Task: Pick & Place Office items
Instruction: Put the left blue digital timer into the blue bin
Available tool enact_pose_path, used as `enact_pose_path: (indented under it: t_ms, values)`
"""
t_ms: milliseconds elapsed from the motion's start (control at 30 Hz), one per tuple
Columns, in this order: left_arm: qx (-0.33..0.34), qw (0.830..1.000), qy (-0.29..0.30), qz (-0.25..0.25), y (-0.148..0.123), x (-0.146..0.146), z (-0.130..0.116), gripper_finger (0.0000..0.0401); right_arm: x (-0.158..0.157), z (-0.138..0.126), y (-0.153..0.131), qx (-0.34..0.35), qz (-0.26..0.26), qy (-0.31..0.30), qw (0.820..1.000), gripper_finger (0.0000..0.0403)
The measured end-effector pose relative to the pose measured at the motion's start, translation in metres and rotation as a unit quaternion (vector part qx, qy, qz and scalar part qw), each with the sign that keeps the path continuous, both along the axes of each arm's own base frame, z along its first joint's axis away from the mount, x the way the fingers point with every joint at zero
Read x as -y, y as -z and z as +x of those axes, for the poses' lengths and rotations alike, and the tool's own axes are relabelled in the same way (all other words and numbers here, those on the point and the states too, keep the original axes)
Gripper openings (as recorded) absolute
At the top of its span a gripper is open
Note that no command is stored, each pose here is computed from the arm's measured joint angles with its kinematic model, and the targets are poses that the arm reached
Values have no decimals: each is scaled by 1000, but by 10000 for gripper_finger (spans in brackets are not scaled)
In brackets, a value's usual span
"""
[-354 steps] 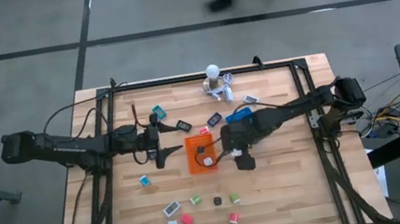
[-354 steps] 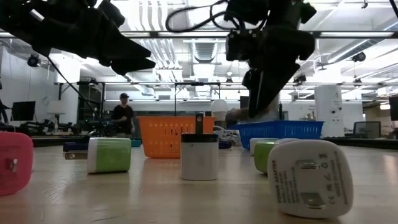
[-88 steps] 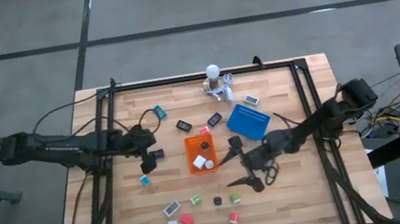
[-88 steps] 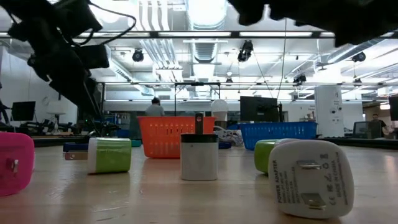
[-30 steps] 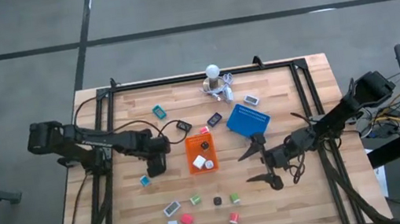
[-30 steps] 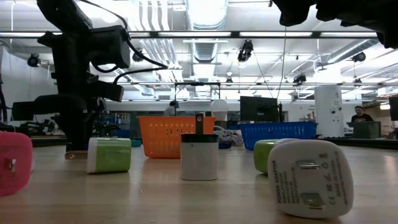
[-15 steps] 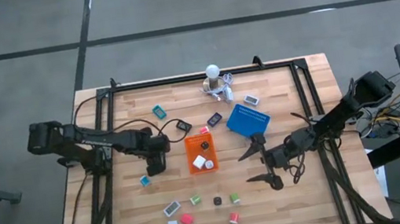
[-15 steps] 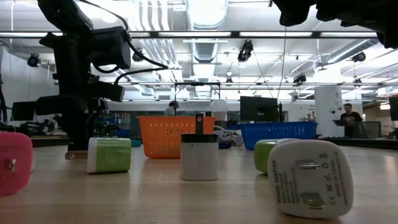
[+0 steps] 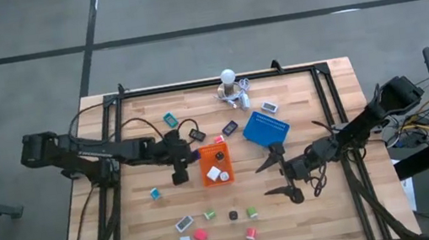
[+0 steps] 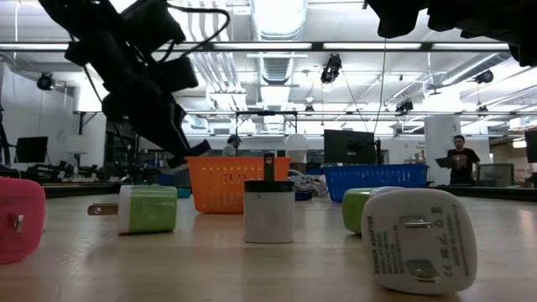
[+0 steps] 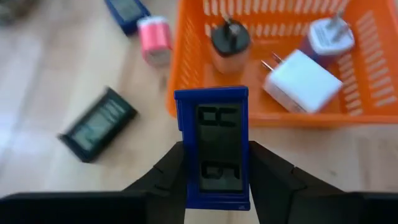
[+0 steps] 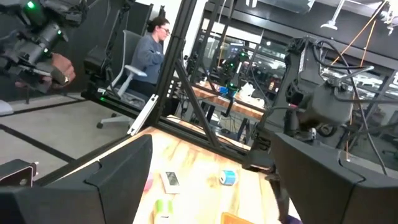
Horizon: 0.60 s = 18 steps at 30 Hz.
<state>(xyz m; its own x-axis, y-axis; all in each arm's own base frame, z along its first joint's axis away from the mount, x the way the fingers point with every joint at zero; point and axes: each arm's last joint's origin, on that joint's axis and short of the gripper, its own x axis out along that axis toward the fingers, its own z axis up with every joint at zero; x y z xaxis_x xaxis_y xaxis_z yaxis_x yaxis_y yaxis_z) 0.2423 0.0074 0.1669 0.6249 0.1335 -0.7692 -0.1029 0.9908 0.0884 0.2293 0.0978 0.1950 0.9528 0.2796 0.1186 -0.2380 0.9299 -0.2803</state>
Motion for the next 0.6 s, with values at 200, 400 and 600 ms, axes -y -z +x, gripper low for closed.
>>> enact_pose_path:
  t_ms: [200,400,600]
  values:
    - [120,992,4,31,-3,-1,0,127,0,0,0,2,-1,0,1000,326]
    - [268,962,24,49,-1,-2,-7,127,0,0,-1,5,-5,1,1000,326]
    - [321,946,43,29,2,-5,-15,127,2,0,-1,9,-11,6,1000,326]
